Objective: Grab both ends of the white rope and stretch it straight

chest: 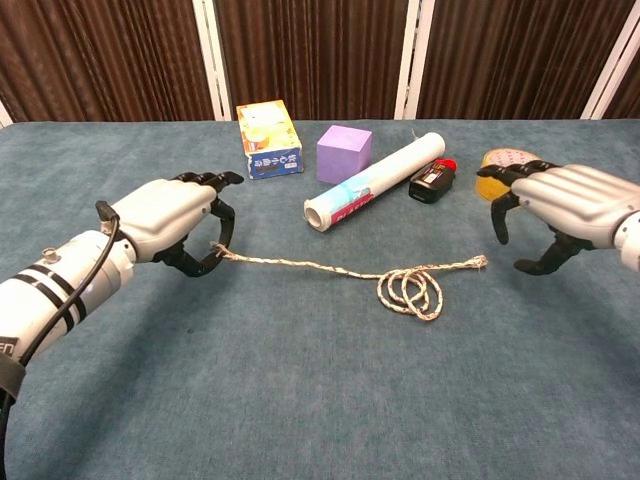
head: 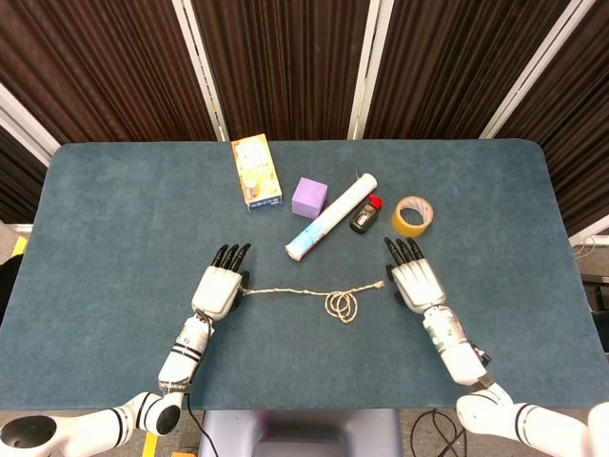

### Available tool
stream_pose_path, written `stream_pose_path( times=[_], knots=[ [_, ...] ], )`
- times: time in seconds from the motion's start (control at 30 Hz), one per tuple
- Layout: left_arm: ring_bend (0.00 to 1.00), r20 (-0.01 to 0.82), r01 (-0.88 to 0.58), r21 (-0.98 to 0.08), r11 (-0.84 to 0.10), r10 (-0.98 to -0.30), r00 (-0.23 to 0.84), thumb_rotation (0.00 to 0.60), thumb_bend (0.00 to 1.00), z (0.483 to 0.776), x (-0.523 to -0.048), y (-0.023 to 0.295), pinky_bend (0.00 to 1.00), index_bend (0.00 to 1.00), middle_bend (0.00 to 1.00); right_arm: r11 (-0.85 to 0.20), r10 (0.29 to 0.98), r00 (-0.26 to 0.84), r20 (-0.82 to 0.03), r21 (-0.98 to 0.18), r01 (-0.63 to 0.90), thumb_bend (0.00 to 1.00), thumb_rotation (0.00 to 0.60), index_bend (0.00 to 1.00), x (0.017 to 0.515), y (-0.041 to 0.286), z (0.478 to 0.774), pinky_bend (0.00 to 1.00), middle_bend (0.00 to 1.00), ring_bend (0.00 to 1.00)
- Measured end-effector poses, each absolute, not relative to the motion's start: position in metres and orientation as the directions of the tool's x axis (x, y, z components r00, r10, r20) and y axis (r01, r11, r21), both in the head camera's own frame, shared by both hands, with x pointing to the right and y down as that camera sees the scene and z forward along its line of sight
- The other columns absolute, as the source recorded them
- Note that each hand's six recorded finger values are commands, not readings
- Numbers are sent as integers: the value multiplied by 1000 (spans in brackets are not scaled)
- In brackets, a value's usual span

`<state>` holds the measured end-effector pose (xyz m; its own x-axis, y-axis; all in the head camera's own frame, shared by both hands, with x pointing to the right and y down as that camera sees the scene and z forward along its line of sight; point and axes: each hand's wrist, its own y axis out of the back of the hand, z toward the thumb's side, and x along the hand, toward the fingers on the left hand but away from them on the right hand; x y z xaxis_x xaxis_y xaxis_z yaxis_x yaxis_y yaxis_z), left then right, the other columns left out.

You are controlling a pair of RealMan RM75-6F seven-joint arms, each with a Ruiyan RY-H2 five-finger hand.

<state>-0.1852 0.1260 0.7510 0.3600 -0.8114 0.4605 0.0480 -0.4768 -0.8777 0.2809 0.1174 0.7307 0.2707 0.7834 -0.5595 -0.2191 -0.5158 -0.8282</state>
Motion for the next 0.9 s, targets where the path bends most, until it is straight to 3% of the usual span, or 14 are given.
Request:
stream_pose_path(
  times=[0.5,0.9],
  knots=[
    [0,471,57,-873,-485,-805,360,600,435,752,-190,125,84,595,28,-552,764,266,-588,-809,-202,396,600,603,256,109,758,0,87,0],
    [0,476,62,-870,-489,-802,360,600,440,752,-193,123,84,595,28,-573,755,263,-601,-799,-183,418,600,668,246,107,764,0,112,0]
  ],
)
